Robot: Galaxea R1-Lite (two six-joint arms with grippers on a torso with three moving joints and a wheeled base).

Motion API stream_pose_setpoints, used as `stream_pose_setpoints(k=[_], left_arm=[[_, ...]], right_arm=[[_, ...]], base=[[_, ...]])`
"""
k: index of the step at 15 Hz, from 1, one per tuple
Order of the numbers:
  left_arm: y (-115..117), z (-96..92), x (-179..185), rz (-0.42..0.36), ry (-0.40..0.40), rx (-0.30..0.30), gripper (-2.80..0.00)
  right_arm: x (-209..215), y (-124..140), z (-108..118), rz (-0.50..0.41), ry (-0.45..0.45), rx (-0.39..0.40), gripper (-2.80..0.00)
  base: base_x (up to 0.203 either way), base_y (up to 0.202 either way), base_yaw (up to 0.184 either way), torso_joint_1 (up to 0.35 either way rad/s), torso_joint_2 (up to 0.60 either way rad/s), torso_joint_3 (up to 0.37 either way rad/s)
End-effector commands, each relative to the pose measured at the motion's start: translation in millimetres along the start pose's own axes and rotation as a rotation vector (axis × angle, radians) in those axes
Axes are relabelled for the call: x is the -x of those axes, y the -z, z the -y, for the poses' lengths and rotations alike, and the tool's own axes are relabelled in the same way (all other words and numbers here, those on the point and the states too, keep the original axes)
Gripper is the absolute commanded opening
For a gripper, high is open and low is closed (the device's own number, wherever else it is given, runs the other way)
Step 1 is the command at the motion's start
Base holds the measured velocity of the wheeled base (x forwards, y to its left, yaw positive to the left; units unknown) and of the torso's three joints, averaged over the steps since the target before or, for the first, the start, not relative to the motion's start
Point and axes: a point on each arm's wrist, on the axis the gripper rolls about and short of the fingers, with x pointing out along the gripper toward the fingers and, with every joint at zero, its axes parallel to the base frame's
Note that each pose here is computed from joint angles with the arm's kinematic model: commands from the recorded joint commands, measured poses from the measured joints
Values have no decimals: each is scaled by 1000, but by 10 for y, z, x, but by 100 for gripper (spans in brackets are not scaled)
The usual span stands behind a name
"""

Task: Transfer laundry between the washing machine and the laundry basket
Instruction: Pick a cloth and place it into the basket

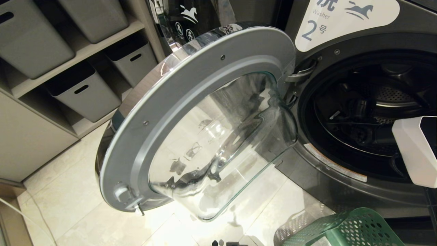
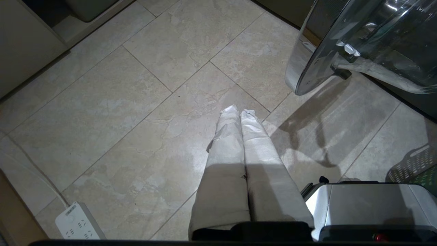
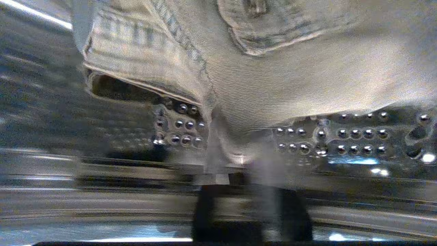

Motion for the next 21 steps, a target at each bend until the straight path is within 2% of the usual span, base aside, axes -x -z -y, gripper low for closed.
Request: stream_pose_setpoints(k=[1,5,8,15,18,21], left_arm=[[1,0,-1,-2,-1,0,-280],[4,0,-2,-3,-1,0,-280],[4,0,-2,-3,-1,0,-280],[4,0,-2,-3,-1,0,-280],[4,0,-2,-3,-1,0,-280],[4,0,-2,-3,-1,0,-280]], right_arm=[[3,-16,0,5,1,-4,-280],[55,-108,-55,25,-5,-8,-280],[296,-386,-202,67,-6,-17,-280],[1571,-1134,-368,152,-27,-35,-280],[2142,-1130,-216,134,1,5,-280],[2454,-949,-4,78,44,63,-280]], base=[[0,0,0,0,0,0],[0,0,0,0,0,0],[0,0,0,0,0,0],[0,0,0,0,0,0],[0,0,0,0,0,0],[0,0,0,0,0,0]])
